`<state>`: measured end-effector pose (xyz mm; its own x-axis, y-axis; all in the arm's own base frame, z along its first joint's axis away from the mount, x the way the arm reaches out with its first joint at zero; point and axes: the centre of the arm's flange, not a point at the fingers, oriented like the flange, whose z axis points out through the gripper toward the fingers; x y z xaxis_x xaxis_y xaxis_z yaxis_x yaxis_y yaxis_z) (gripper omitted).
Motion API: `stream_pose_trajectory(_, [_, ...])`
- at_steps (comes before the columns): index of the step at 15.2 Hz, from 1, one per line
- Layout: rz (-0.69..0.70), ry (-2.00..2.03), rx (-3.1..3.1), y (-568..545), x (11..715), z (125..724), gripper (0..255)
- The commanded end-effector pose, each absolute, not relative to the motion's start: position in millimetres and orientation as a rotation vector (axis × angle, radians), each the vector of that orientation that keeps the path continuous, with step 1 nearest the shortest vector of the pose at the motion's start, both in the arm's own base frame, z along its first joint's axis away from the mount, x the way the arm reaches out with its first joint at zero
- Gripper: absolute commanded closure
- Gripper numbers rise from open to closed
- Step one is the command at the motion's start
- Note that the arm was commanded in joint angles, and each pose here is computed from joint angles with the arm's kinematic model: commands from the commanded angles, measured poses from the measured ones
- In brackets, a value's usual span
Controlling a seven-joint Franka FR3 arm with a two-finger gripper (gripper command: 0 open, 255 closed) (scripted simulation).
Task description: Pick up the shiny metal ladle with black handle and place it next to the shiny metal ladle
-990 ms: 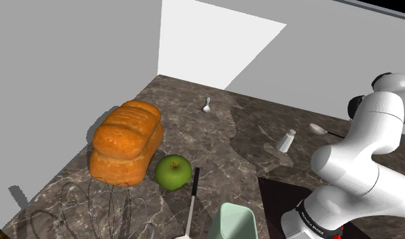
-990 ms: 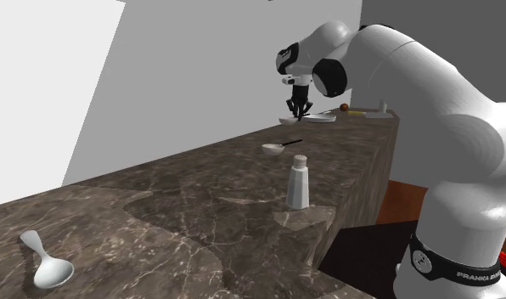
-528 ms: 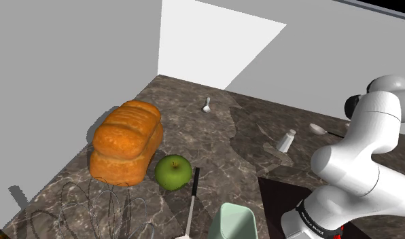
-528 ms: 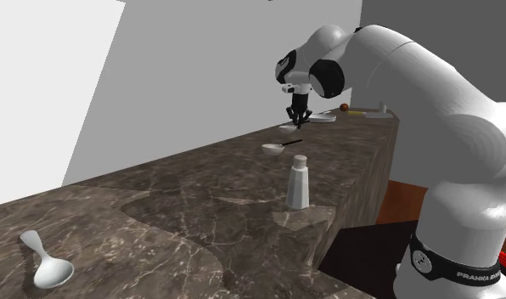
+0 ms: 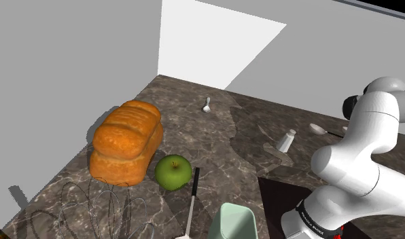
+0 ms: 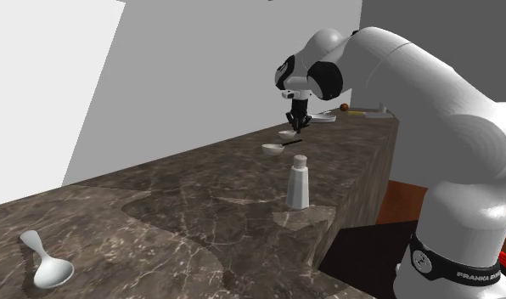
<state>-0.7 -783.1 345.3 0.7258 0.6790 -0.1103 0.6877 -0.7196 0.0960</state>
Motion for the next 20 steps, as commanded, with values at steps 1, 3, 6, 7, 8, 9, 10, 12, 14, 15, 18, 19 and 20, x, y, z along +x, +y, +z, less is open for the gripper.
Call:
stream_pose_trajectory(1, [-0.102,1.113,2.796,-783.1,-0.5,345.2,255])
stream_pose_trajectory(3, [-0.102,1.113,2.796,-783.1,-0.5,345.2,255])
stream_pose_trajectory(6, [-0.102,1.113,2.796,-783.1,-0.5,345.2,0])
stream_pose_trajectory(7, [-0.102,1.113,2.796,-783.1,-0.5,345.2,0])
stream_pose_trajectory(8, [-0.102,1.113,2.796,-783.1,-0.5,345.2,0])
stream_pose_trajectory(9, [-0.102,1.113,2.796,-783.1,-0.5,345.2,0])
stream_pose_trajectory(10, [-0.102,1.113,2.796,-783.1,-0.5,345.2,0])
stream_pose_trajectory(12, [-0.102,1.113,2.796,-779.2,-0.1,371.3,0])
stream_pose_trajectory(14, [-0.102,1.113,2.796,-775.8,0.2,394.6,0])
stream_pose_trajectory(15, [-0.102,1.113,2.796,-775.8,0.2,394.6,0])
stream_pose_trajectory(18, [-0.101,1.113,2.796,-775.8,0.2,394.6,0])
stream_pose_trajectory(19, [-0.102,1.113,2.796,-775.8,0.2,394.6,0])
stream_pose_trajectory(20, [-0.102,1.113,2.796,-775.8,0.2,394.6,0])
